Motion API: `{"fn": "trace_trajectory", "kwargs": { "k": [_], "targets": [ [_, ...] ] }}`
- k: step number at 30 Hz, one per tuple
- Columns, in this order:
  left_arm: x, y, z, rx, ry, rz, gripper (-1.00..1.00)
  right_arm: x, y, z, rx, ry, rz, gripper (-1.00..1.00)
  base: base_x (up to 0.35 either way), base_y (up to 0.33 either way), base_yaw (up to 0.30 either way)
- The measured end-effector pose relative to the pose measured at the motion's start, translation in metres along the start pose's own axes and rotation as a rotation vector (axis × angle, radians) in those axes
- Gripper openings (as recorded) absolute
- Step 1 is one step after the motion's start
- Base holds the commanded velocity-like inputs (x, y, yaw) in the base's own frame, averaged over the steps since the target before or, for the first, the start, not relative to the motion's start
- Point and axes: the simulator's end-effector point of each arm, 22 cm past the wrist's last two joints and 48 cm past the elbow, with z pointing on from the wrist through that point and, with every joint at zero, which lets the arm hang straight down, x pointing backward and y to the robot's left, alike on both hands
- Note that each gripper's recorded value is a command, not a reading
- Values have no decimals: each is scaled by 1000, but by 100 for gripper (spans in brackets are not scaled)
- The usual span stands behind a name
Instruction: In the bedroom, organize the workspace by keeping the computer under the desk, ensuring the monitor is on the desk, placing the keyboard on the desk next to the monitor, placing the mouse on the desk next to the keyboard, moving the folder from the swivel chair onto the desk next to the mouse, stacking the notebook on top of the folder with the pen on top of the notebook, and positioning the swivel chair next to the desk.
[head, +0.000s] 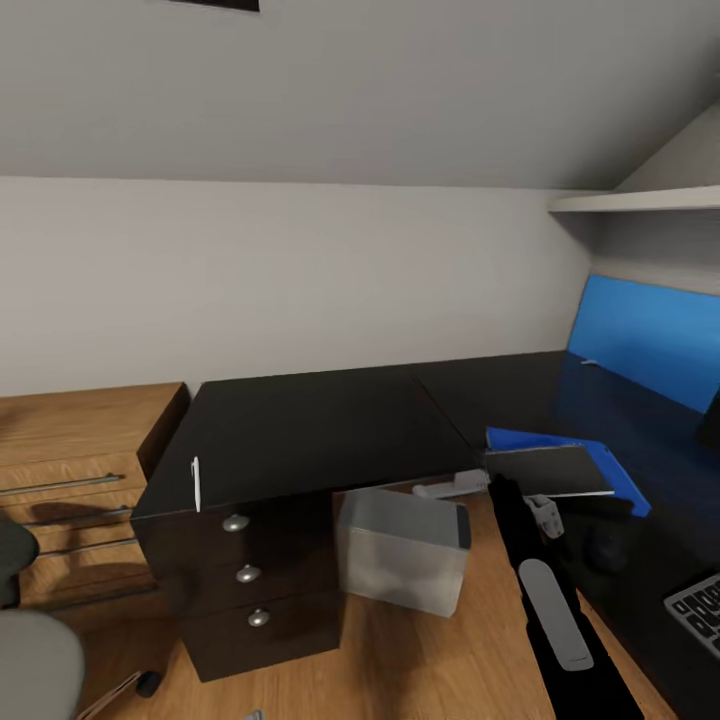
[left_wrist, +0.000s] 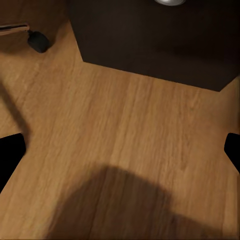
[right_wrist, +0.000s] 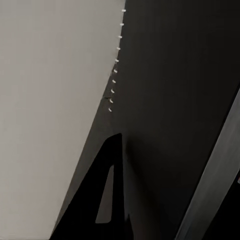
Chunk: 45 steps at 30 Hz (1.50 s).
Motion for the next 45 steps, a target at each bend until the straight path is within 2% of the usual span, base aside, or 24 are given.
{"fn": "trace_trajectory", "kwargs": {
  "k": [4, 10, 16, 20, 23, 24, 26, 27, 29, 32, 38, 40, 41, 42, 45],
  "targets": [
    [0, 0, 0, -1, 1, 0, 100, -6, 1, 1, -4, 13, 0, -100, 0, 0, -70],
    [1, 0, 0, -1, 1, 0, 100, -14, 22, 0, -49, 8, 8, -100, 0, 0, -12],
    [1, 0, 0, -1, 0, 0, 100, -17, 23, 0, -51, 7, 6, -100, 0, 0, -1],
    [0, 0, 0, -1, 1, 1, 100, -30, 17, 4, -29, -4, -17, -100, 0, 0, 0],
    [1, 0, 0, -1, 1, 1, 100, -43, 11, 13, 8, -6, -34, -100, 0, 0, 0],
    [1, 0, 0, -1, 1, 1, 100, -50, 11, 21, 25, -7, -32, -100, 0, 0, 0],
    [1, 1, 0, -1, 1, 2, 100, -71, 18, 43, 42, -20, -16, -100, 0, 0, 0],
    [1, 1, 0, -2, 2, 2, 100, -98, 15, 67, 71, -32, 25, -100, 0, 0, 0],
    [1, 1, 1, -2, 2, 2, 100, -106, 8, 84, 106, -20, 57, -100, 0, 0, 0],
    [2, 2, 1, -3, 4, 4, 100, -102, 0, 98, 145, 11, 82, -100, 0, 0, 0],
    [5, 3, 1, -5, 8, 12, 100, -98, -5, 104, 164, 30, 110, -100, 0, 0, 0],
    [5, 3, 1, -5, 8, 12, 100, -94, -4, 105, 163, 40, 158, -100, 0, 0, 0],
    [5, 3, 1, -5, 9, 13, 100, -89, -2, 105, 157, 56, 223, -100, 0, 0, 0],
    [5, 3, 1, -5, 9, 13, 100, -86, -1, 105, 155, 63, 250, -100, 0, 0, 0],
    [4, -5, -2, 5, 3, 5, 100, -75, -6, 103, 170, 74, 258, -100, 0, 0, 0]
  ]
}}
